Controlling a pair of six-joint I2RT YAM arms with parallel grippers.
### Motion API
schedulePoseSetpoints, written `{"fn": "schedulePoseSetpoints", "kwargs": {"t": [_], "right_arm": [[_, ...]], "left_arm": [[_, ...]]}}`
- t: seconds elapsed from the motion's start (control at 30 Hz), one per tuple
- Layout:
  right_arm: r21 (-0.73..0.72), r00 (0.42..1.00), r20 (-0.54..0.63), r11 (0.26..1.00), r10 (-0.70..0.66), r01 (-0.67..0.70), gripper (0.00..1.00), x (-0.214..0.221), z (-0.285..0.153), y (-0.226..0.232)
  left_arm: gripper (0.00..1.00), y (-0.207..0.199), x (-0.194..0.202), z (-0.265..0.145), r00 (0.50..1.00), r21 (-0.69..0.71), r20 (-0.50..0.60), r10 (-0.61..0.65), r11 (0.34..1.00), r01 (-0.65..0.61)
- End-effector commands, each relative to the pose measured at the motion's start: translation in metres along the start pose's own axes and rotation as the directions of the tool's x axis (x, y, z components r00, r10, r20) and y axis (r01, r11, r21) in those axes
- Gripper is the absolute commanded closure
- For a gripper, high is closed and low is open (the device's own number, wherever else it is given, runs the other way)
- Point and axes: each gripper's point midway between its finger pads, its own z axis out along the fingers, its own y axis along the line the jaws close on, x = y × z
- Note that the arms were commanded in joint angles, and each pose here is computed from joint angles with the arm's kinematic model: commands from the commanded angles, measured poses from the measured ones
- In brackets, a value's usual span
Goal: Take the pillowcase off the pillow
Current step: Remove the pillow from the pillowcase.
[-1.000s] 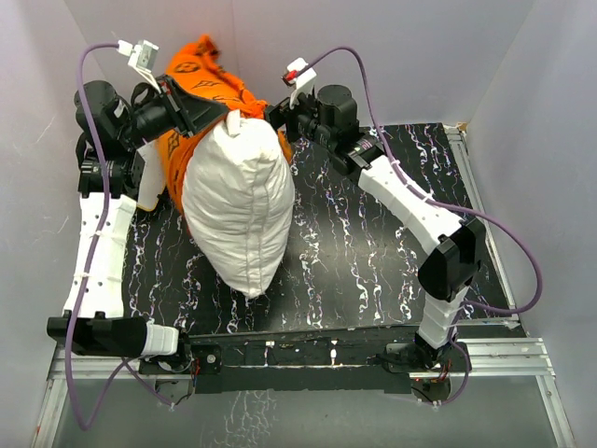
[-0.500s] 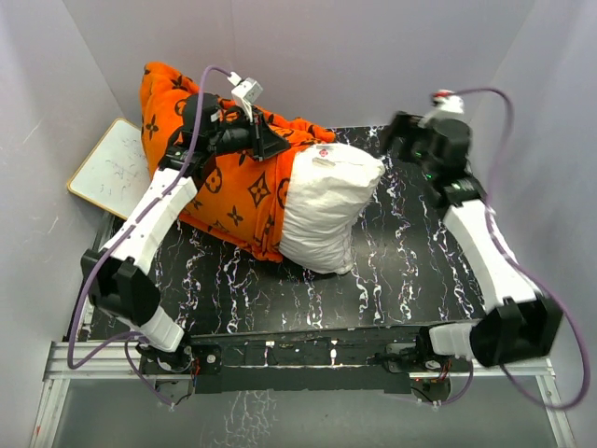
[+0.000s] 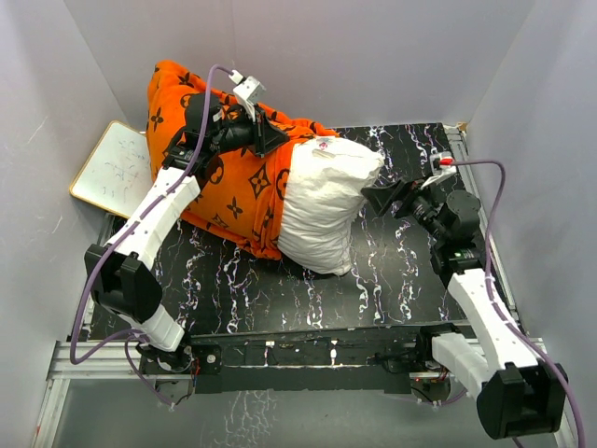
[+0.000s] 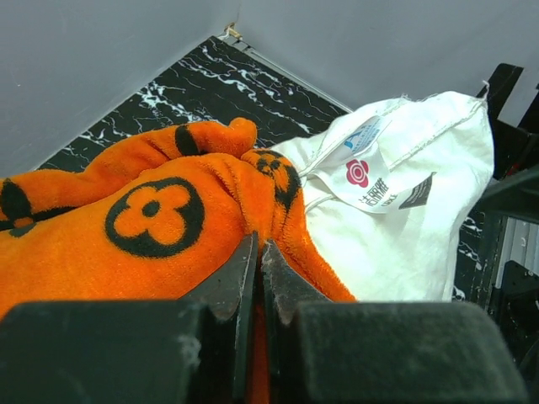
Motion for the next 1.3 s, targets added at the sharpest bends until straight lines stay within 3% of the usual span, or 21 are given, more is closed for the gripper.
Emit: {"fn": "schedulePoseSetpoints", "kwargs": {"t": [0.0,0.1,0.2,0.27,0.4,0.47,0.7,0.8,0.87,0.97,1.07,1.17,1.27], "right_arm": [[-0.459,0.997,0.067,0.887,-0.032,0.059,0.02,-0.010,-0.007,0.076],[-0.595,0.998,0.062,0.802,-0.019,0.052,0.02,-0.002,-0.014,0.093],[-0.641,0.999,0.024,0.767,-0.026,0.036,0.02,0.008,-0.005,0.097],[-0.612,0.999,-0.009,0.791,-0.039,0.026,0.02,0.015,0.016,0.094],[-0.408,0.986,-0.083,0.907,-0.148,0.102,0.02,0.042,0.074,0.076],[-0.344,0.987,-0.083,0.934,-0.138,0.101,0.02,0.048,0.089,0.073],[-0.290,0.986,-0.006,0.944,-0.169,0.160,0.03,0.066,0.116,0.097],[-0.088,0.987,0.075,0.985,-0.139,0.145,0.60,0.042,0.124,0.069],[0.007,0.976,0.170,0.991,-0.136,0.136,0.89,0.009,0.117,0.055],[0.065,0.926,0.332,0.984,-0.178,0.165,0.92,-0.052,0.094,0.054],[0.085,0.866,0.439,0.970,-0.240,0.226,0.92,-0.103,0.074,0.060],[0.066,0.823,0.513,0.967,-0.245,0.246,0.92,-0.146,0.054,0.065],[0.054,0.786,0.567,0.963,-0.246,0.263,0.92,-0.175,0.036,0.066]], "left_arm": [[1.00,-0.004,-0.027,-0.020,0.993,-0.044,0.059,0.103,0.994,-0.100],[1.00,-0.005,-0.026,-0.024,0.992,-0.047,0.050,0.117,0.992,-0.114],[1.00,-0.007,-0.024,-0.025,0.992,-0.041,0.040,0.122,0.992,-0.121],[1.00,-0.009,-0.023,-0.025,0.992,-0.029,0.035,0.122,0.992,-0.121],[1.00,-0.017,-0.020,-0.023,0.991,-0.003,0.021,0.130,0.992,-0.130],[1.00,-0.023,-0.018,-0.023,0.990,0.013,0.015,0.139,0.990,-0.139],[1.00,-0.056,-0.008,-0.022,0.978,0.102,-0.018,0.206,0.974,-0.203],[1.00,-0.064,-0.012,-0.023,0.975,0.115,-0.020,0.221,0.969,-0.217],[1.00,-0.066,-0.023,-0.028,0.971,0.103,-0.004,0.241,0.965,-0.239],[1.00,-0.065,-0.051,-0.037,0.945,0.038,0.052,0.324,0.945,-0.326],[1.00,-0.054,-0.083,-0.048,0.888,-0.087,0.096,0.449,0.893,-0.442],[1.00,-0.033,-0.114,-0.062,0.823,-0.262,0.097,0.560,0.812,-0.522],[1.00,-0.006,-0.133,-0.078,0.767,-0.430,0.029,0.641,0.701,-0.569]]}}
